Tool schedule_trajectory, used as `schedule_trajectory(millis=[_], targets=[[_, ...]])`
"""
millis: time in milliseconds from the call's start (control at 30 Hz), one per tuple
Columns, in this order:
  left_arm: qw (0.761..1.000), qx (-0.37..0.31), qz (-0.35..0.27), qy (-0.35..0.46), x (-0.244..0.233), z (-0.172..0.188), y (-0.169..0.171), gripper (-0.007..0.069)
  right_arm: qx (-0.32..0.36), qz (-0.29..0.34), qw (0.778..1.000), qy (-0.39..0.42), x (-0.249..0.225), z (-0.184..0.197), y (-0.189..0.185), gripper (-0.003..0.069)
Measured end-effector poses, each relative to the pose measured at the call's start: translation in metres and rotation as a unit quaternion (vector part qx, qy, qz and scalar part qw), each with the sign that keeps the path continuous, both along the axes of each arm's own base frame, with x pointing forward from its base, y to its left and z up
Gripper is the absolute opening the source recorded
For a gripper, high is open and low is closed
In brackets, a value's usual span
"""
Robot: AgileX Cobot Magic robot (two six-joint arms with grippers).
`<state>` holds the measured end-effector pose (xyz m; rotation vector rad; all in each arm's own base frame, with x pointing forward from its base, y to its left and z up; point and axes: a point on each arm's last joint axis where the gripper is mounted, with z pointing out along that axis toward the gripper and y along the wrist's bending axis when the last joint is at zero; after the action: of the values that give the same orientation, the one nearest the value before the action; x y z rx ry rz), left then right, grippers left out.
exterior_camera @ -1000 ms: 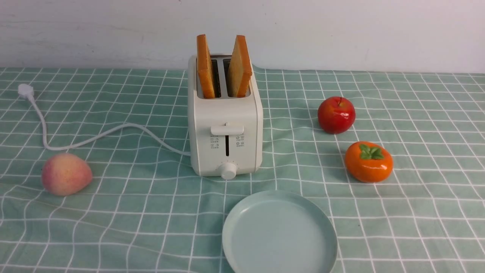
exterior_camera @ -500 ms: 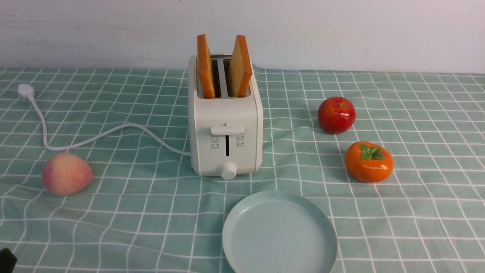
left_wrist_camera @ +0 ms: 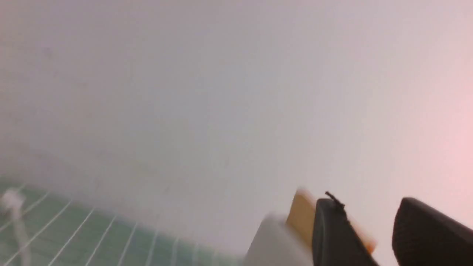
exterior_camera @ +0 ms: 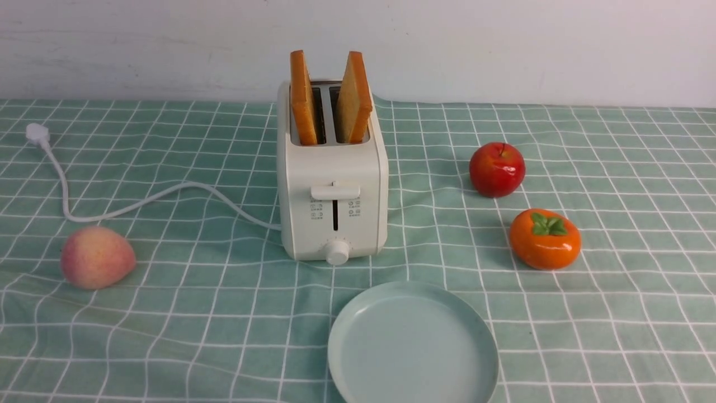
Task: Take toasted bread from bread machine on blue coffee table place on plate.
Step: 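Grasp the toast slice in the toaster and pull it up out of the slot with the right gripper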
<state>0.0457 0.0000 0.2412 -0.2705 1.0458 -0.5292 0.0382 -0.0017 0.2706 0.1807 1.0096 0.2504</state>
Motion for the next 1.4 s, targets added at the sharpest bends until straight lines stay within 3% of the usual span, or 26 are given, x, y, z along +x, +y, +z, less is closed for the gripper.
schedule_trajectory(millis=[133, 233, 267, 300, 433, 467, 500, 533, 600, 733, 867, 1000, 1033, 1067, 1100, 1267, 1400], targets=[[0.990, -0.086, -0.005, -0.109, -0.013, 0.027, 0.008, 0.0238, 0.013, 0.010, 0.998, -0.054, -0.013, 0.059, 0.000, 0.0240], [0.978, -0.135, -0.018, -0.158, -0.029, 0.068, 0.014, 0.0238, 0.029, 0.021, 0.999, -0.025, -0.009, 0.113, 0.001, 0.0240], [0.975, -0.148, -0.029, -0.164, -0.035, 0.096, 0.014, 0.0238, 0.036, 0.022, 0.999, 0.027, 0.003, 0.142, 0.000, 0.0240], [0.975, -0.149, -0.030, -0.163, -0.035, 0.099, 0.014, 0.0238, 0.036, 0.022, 0.999, 0.034, 0.005, 0.144, 0.000, 0.0240], [0.991, -0.113, -0.050, -0.048, -0.016, 0.145, 0.004, 0.0238, 0.038, 0.015, 0.978, 0.203, 0.059, 0.178, -0.001, 0.0240], [0.992, -0.109, -0.050, -0.034, -0.011, 0.146, 0.003, 0.0238, 0.037, 0.014, 0.976, 0.216, 0.065, 0.177, -0.002, 0.0240], [0.994, -0.083, -0.058, 0.042, 0.003, 0.149, -0.003, 0.0238, 0.034, 0.010, 0.964, 0.265, 0.086, 0.177, -0.002, 0.0240], [0.993, -0.075, -0.059, 0.063, 0.008, 0.148, -0.004, 0.0238, 0.034, 0.010, 0.963, 0.266, 0.086, 0.178, -0.002, 0.0240], [0.979, -0.026, -0.069, 0.193, 0.034, 0.135, -0.013, 0.0238, 0.026, 0.003, 0.948, 0.316, 0.113, 0.168, -0.004, 0.0240], [0.913, 0.100, -0.084, 0.386, 0.059, 0.097, -0.022, 0.0238, 0.024, 0.032, 0.925, 0.377, 0.145, 0.146, 0.007, 0.0240], [0.848, 0.121, -0.123, 0.501, 0.067, 0.073, -0.028, 0.0238, -0.011, 0.090, 0.892, 0.442, 0.174, 0.116, 0.037, 0.0240], [0.788, 0.090, -0.176, 0.583, 0.075, 0.056, -0.038, 0.0238, -0.069, 0.145, 0.838, 0.521, 0.200, 0.080, 0.077, 0.0240], [0.786, 0.088, -0.178, 0.585, 0.076, 0.055, -0.038, 0.0238, -0.069, 0.146, 0.838, 0.521, 0.201, 0.079, 0.079, 0.0240], [0.777, 0.071, -0.193, 0.595, 0.079, 0.053, -0.042, 0.0238, -0.073, 0.170, 0.814, 0.551, 0.208, 0.071, 0.094, 0.0240], [0.776, 0.066, -0.200, 0.594, 0.081, 0.053, -0.044, 0.0238, -0.075, 0.179, 0.805, 0.560, 0.211, 0.069, 0.101, 0.0240], [0.791, 0.078, -0.233, 0.560, 0.089, 0.055, -0.059, 0.0238, -0.091, 0.219, 0.762, 0.602, 0.248, 0.071, 0.136, 0.0263], [0.804, 0.135, -0.261, 0.518, 0.088, 0.060, -0.072, 0.0238, -0.085, 0.237, 0.758, 0.602, 0.288, 0.081, 0.157, 0.0328]])
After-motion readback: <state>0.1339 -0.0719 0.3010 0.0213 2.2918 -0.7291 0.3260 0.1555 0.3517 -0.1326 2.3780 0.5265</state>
